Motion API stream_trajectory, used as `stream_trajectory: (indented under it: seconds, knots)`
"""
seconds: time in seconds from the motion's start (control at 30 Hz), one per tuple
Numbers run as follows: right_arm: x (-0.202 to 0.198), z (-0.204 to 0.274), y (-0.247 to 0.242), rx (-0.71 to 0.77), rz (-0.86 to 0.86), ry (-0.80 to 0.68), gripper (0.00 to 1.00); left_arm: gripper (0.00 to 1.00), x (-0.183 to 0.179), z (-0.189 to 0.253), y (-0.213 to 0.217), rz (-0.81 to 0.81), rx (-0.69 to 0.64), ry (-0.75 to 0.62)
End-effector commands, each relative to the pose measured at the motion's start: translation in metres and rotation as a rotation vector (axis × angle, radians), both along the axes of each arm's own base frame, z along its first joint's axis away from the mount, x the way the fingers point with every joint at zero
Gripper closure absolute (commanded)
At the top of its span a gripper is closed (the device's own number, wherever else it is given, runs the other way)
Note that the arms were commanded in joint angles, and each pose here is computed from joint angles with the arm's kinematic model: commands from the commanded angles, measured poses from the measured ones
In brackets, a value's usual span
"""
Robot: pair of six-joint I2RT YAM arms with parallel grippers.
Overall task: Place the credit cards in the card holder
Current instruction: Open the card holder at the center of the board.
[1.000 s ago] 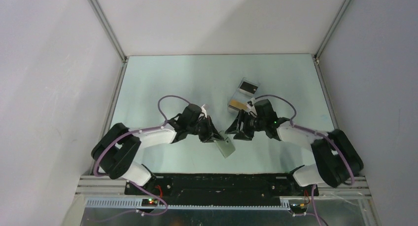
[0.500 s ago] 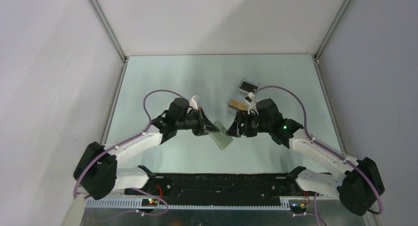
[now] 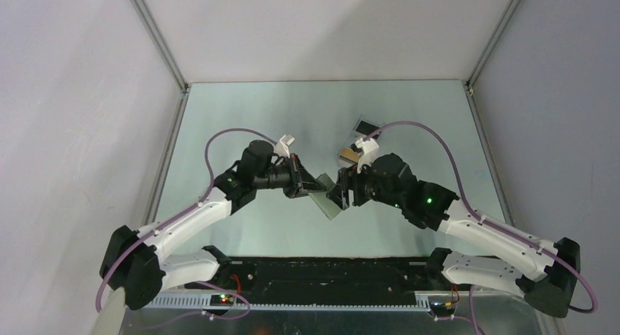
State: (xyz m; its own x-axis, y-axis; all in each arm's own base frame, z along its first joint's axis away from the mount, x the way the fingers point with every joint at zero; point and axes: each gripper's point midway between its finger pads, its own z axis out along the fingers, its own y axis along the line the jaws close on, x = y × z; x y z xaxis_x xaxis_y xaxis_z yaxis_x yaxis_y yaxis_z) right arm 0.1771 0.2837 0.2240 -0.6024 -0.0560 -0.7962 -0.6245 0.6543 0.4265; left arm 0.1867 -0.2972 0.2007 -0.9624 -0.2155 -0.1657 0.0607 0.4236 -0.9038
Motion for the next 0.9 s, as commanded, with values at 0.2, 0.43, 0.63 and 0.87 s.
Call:
stream_trajectory:
  seconds: [0.2,0.43,0.63,0.87]
  knots:
    - [0.016,0.005,-0.005,-0.200,-0.092,-0.197,0.31,1.00,-0.006,0.043,-0.003,-0.027,-0.093,-0.029]
    - [0.016,-0.001,-0.005,-0.327,-0.138,-0.299,0.34,1.00,-0.007,0.044,-0.003,-0.025,-0.100,-0.018]
    - [0.024,-0.003,-0.012,-0.467,-0.256,-0.385,0.37,1.00,-0.007,0.047,-0.003,-0.014,-0.116,-0.009]
    - [0.037,0.006,-0.024,-0.503,-0.370,-0.413,0.48,1.00,-0.007,0.043,-0.002,-0.002,-0.115,0.009]
